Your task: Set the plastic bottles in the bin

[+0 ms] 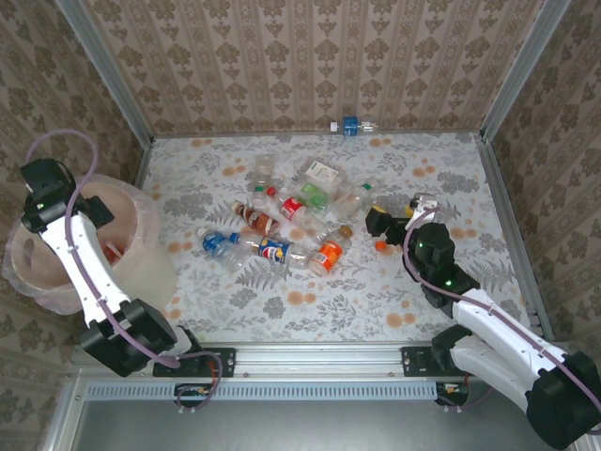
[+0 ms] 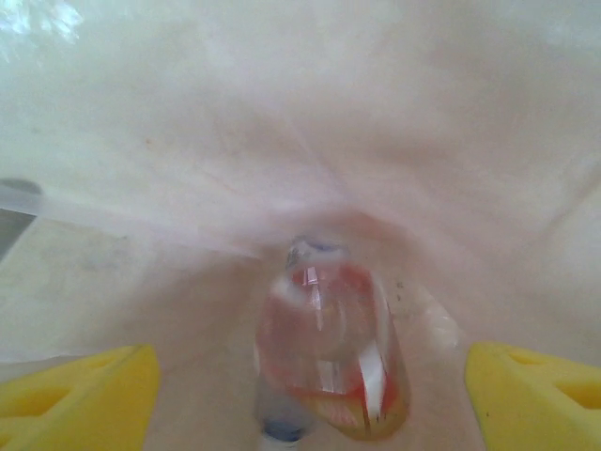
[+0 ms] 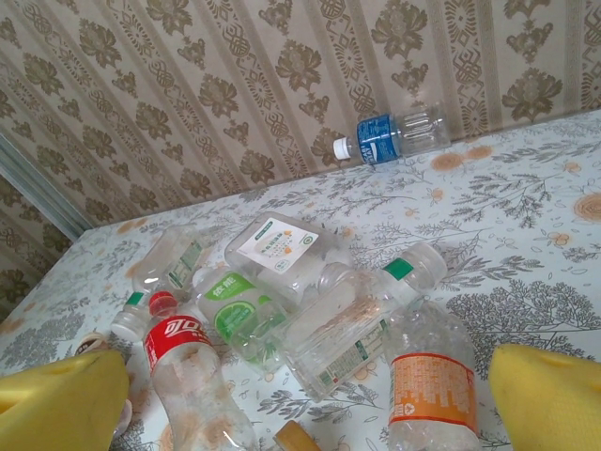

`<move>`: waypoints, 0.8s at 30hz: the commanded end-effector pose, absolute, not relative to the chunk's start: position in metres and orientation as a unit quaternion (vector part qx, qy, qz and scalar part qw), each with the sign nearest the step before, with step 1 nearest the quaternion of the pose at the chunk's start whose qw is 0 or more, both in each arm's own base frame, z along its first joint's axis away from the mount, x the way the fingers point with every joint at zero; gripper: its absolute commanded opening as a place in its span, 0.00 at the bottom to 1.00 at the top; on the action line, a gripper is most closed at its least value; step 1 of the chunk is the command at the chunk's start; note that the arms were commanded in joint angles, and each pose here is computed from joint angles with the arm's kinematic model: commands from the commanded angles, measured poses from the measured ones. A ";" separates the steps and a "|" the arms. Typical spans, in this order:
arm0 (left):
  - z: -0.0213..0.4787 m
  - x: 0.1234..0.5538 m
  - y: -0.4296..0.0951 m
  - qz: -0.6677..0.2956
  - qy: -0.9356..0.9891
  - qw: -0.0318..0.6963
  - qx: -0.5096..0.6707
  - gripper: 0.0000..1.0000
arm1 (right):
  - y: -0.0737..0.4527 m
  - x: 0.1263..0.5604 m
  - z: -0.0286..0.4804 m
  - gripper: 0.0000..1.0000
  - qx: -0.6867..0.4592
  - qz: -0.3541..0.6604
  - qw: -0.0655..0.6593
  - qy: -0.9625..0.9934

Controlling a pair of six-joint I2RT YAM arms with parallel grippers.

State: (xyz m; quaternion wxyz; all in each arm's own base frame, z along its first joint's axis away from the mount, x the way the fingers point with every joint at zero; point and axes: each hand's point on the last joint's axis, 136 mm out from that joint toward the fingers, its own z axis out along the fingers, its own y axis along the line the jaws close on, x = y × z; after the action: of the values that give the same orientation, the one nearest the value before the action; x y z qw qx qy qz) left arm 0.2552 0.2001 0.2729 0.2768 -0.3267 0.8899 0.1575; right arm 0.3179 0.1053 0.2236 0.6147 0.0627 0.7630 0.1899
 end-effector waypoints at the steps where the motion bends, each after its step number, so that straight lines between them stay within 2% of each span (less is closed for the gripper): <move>1: 0.283 0.255 0.199 0.153 0.881 0.299 -0.334 0.86 | 0.105 0.320 0.231 1.00 0.061 0.191 0.621 0.758; 5: 0.298 0.256 0.188 0.140 0.877 0.323 -0.326 0.87 | 0.107 0.322 0.231 1.00 0.061 0.192 0.618 0.760; 16: 0.395 0.249 0.117 0.127 0.831 0.482 -0.247 0.93 | 0.106 0.322 0.228 1.00 0.070 0.195 0.614 0.762; 24: 0.434 0.258 0.047 0.033 0.809 0.559 -0.179 0.95 | 0.105 0.321 0.228 1.00 0.069 0.193 0.614 0.763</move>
State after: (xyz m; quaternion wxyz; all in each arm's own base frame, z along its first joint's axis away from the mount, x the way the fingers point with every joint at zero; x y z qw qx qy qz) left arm 0.2557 0.0567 0.4223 0.5365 -0.1663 0.8256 0.0530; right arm 0.3197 0.1061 0.2176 0.6078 0.0637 0.7689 0.1878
